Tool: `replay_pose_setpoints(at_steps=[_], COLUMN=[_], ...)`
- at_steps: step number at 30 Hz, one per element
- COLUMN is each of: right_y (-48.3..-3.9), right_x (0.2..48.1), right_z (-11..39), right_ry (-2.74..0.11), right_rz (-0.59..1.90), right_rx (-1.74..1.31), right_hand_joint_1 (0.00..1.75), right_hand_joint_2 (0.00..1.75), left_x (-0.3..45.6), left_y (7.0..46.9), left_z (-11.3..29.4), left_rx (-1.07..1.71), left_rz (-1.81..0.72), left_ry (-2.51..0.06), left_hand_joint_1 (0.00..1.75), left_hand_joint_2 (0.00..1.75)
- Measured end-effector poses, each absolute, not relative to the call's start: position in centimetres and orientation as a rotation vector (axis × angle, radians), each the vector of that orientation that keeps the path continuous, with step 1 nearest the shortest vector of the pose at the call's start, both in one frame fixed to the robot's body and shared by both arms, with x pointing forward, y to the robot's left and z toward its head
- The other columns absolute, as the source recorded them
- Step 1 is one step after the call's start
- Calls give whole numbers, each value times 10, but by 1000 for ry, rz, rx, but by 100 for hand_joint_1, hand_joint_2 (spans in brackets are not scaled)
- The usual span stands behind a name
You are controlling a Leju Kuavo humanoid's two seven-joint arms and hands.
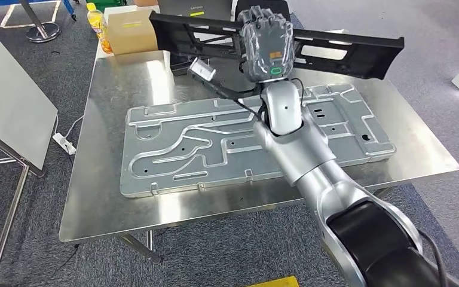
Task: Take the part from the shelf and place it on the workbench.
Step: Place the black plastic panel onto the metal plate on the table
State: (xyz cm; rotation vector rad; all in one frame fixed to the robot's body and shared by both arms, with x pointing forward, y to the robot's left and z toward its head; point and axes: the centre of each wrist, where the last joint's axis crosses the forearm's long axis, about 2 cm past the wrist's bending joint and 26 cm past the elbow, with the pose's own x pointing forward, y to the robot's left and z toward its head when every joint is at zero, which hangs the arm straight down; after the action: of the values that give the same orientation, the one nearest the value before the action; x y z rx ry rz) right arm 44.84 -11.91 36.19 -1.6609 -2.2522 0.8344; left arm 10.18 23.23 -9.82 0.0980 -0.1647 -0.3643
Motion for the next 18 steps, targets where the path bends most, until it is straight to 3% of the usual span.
replay_pose_setpoints(at_steps=[5, 18], right_y=[-105, -99], right_x=[439, 429], right_z=[346, 298], right_ry=[-2142, -2120], right_rz=[747, 963], right_rx=[-1753, -1800], right_hand_joint_1=[175, 175], right_hand_joint_2=[175, 175], left_x=[108, 115], left_y=[228, 222], left_z=[-96, -94], left_rx=[94, 81], left_rz=[-378, -374], left_ry=[-180, -202], left_hand_joint_1=[0, 0], left_hand_joint_2=[175, 175])
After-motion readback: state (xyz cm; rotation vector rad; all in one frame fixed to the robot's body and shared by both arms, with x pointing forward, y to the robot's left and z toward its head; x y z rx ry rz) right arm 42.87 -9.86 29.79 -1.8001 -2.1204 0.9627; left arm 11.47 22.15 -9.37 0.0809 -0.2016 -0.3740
